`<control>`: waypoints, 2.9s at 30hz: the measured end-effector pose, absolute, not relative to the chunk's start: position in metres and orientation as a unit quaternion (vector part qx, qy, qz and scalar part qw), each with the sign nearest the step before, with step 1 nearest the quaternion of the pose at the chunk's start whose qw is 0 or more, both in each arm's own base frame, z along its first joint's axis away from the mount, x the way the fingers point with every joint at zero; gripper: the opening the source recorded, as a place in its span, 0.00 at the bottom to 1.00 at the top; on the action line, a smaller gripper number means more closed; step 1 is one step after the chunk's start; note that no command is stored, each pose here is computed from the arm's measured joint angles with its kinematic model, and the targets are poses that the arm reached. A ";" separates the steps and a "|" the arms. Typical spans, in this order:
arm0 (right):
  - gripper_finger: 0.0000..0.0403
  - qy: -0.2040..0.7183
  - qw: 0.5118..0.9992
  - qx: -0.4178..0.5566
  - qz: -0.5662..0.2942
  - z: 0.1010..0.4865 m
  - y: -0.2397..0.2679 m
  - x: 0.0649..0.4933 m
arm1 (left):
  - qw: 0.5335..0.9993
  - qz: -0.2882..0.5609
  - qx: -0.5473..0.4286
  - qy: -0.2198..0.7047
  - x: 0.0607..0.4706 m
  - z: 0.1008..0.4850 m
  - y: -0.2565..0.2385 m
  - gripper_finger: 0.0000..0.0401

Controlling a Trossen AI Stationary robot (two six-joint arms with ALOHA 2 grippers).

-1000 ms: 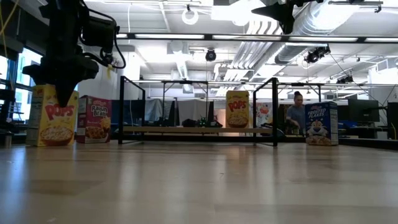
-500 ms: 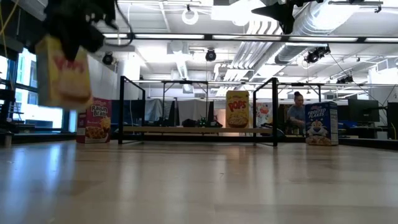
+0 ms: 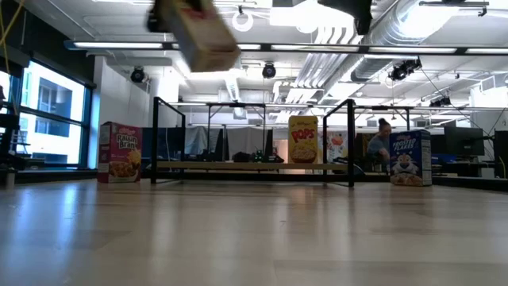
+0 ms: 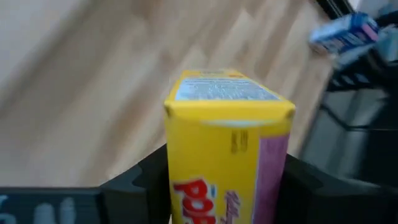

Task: Stack cereal on shelf
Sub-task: Put the yellow cereal box on the shelf aligned with the other yellow cereal box

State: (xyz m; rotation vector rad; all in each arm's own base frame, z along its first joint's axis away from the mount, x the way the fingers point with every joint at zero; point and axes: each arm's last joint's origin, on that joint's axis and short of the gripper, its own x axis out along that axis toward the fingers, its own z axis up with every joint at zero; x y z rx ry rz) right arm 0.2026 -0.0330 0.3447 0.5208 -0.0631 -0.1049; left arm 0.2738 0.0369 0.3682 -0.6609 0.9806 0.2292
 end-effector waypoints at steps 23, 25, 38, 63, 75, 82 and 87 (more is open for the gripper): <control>0.62 -0.175 0.957 0.233 -0.011 0.373 -0.032 0.197 | 0.904 0.153 -0.057 0.395 0.434 0.294 0.115 0.46; 0.62 -0.175 0.957 0.233 -0.011 0.373 -0.032 0.197 | 0.907 0.158 -0.058 0.387 0.441 0.286 0.122 0.46; 0.62 -0.173 0.957 0.233 -0.012 0.373 -0.032 0.197 | 0.921 0.176 -0.042 0.345 0.457 0.260 0.158 0.46; 0.62 -0.174 0.959 0.224 -0.025 0.373 -0.033 0.197 | 0.923 0.183 -0.048 0.335 0.464 0.242 0.171 0.46; 0.62 -0.175 0.959 0.222 -0.026 0.373 -0.033 0.197 | 0.922 0.164 -0.051 0.346 0.462 0.241 0.171 0.47; 0.62 -0.177 0.958 0.223 -0.035 0.373 -0.033 0.197 | 0.924 0.150 -0.053 0.348 0.462 0.240 0.171 0.47; 0.62 -0.179 0.959 0.214 -0.047 0.373 -0.034 0.197 | 0.920 0.148 -0.052 0.358 0.460 0.239 0.172 0.53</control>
